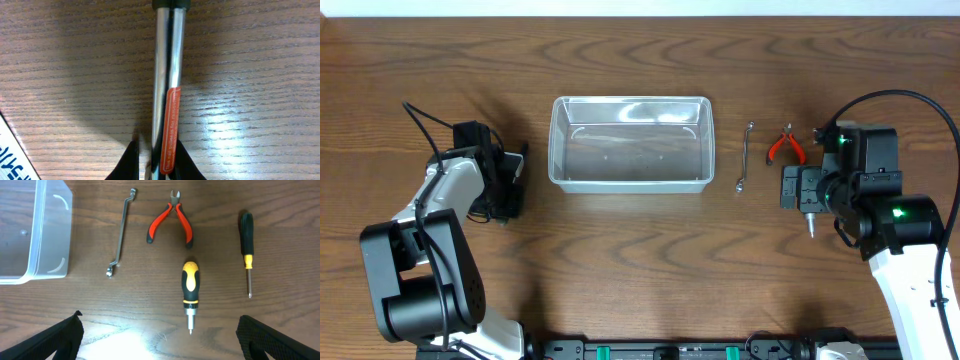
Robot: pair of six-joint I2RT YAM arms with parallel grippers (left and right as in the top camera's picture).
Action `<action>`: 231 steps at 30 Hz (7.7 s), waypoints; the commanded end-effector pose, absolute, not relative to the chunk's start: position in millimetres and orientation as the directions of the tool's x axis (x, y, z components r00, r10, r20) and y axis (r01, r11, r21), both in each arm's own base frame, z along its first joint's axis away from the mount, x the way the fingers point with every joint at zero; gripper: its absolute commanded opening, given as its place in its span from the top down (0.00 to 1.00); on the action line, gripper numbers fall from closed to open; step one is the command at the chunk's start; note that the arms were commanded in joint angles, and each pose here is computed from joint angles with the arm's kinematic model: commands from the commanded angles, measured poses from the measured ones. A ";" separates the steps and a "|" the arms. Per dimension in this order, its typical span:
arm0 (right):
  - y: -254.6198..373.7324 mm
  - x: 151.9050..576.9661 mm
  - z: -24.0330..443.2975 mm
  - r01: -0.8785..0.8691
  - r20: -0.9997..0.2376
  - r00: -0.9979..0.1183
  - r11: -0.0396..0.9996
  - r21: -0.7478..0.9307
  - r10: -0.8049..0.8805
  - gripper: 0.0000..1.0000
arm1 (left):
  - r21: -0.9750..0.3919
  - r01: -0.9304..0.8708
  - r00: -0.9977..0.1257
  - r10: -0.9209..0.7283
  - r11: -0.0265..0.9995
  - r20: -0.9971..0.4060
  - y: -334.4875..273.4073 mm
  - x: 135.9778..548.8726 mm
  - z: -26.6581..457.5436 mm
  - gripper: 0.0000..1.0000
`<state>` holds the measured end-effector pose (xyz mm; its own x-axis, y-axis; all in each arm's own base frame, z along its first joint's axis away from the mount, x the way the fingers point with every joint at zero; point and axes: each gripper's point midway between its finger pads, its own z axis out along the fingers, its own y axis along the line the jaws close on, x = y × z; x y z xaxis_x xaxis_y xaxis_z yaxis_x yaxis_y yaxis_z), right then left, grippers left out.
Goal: Pack container
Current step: 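Close the left gripper on the black-orange pen, then lift the pen with the left gripper and lower it into the container, then release the pen and move the left gripper to the blue box, then lower the left gripper and grasp the blue-and-white box top, then carry the box with the left gripper into the container and release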
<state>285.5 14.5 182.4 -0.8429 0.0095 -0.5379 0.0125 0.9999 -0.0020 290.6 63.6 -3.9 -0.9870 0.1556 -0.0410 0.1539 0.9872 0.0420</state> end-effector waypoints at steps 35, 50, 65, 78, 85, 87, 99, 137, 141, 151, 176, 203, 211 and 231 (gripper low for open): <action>12.6 297.5 196.8 0.018 -0.589 -0.808 1.000 -0.007 0.010 0.01 | 0.224 0.913 -0.226 0.880 0.341 -0.418 -160.9 370.6 164.6 0.94; 12.3 297.0 196.5 0.018 -0.588 -0.809 1.000 -0.008 0.010 0.01 | -0.035 0.948 -0.317 0.919 0.318 -0.234 -166.4 366.7 31.0 0.76; 12.3 297.5 196.9 0.018 -0.590 -0.808 1.000 -0.008 0.010 0.01 | 0.133 0.911 -0.349 0.902 0.390 -0.255 -155.5 389.9 82.8 0.46; 12.3 296.6 196.1 0.017 -0.585 -0.811 1.000 -0.009 0.008 0.01 | 0.364 0.286 -0.736 0.447 0.886 -0.509 11.4 391.8 260.4 0.02; 12.4 296.3 195.9 0.009 -0.584 -0.812 1.000 -0.015 -0.001 0.01 | 0.196 -0.184 -0.876 -0.070 0.963 -0.477 144.4 340.3 237.9 0.02; 12.4 297.2 196.5 0.009 -0.588 -0.809 1.000 -0.015 -0.001 0.01 | 0.168 -0.247 -0.887 -0.153 0.954 -0.436 170.4 326.9 219.6 0.02; 13.0 305.5 202.9 0.010 -0.622 -0.783 1.000 -0.011 0.002 0.01 | 0.042 -0.229 -0.962 -0.219 0.973 -0.165 189.9 322.3 104.8 0.02; 14.3 323.2 218.3 0.011 -0.693 -0.720 1.000 -0.003 0.006 0.01 | 0.045 0.009 -0.998 0.006 0.999 0.067 204.6 318.1 -3.4 0.02; 14.4 324.1 219.1 0.011 -0.697 -0.717 1.000 -0.002 0.006 0.01 | 0.037 0.010 -0.997 0.007 0.999 0.081 200.9 311.7 -10.5 0.02; 14.5 325.5 220.6 0.011 -0.703 -0.711 1.000 -0.001 0.007 0.01 | 0.021 0.003 -0.995 0.001 1.000 0.103 195.1 303.0 -18.0 0.02; 14.5 325.7 220.7 0.011 -0.704 -0.711 1.000 -0.001 0.007 0.01 | 0.016 -0.022 -0.995 -0.024 1.000 0.099 193.9 303.6 -18.1 0.24; 14.5 325.7 220.7 0.011 -0.704 -0.711 1.000 -0.001 0.007 0.01 | 0.016 -0.024 -0.995 -0.025 1.000 0.099 193.8 303.7 -18.1 0.47; 14.5 325.7 220.8 0.011 -0.704 -0.710 1.000 -0.001 0.007 0.01 | 0.017 -0.024 -0.995 -0.025 1.000 0.098 193.9 303.8 -18.0 0.62; 14.5 325.7 220.8 0.011 -0.704 -0.710 1.000 -0.001 0.007 0.01 | 0.135 0.039 -0.989 0.057 0.990 -0.134 160.0 345.9 81.5 0.94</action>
<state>321.2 16.7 210.2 -0.7301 0.0108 -0.6832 0.0086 0.9999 0.0066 329.8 170.6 29.6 -0.9996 0.0244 -0.0108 0.0236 0.9971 0.0718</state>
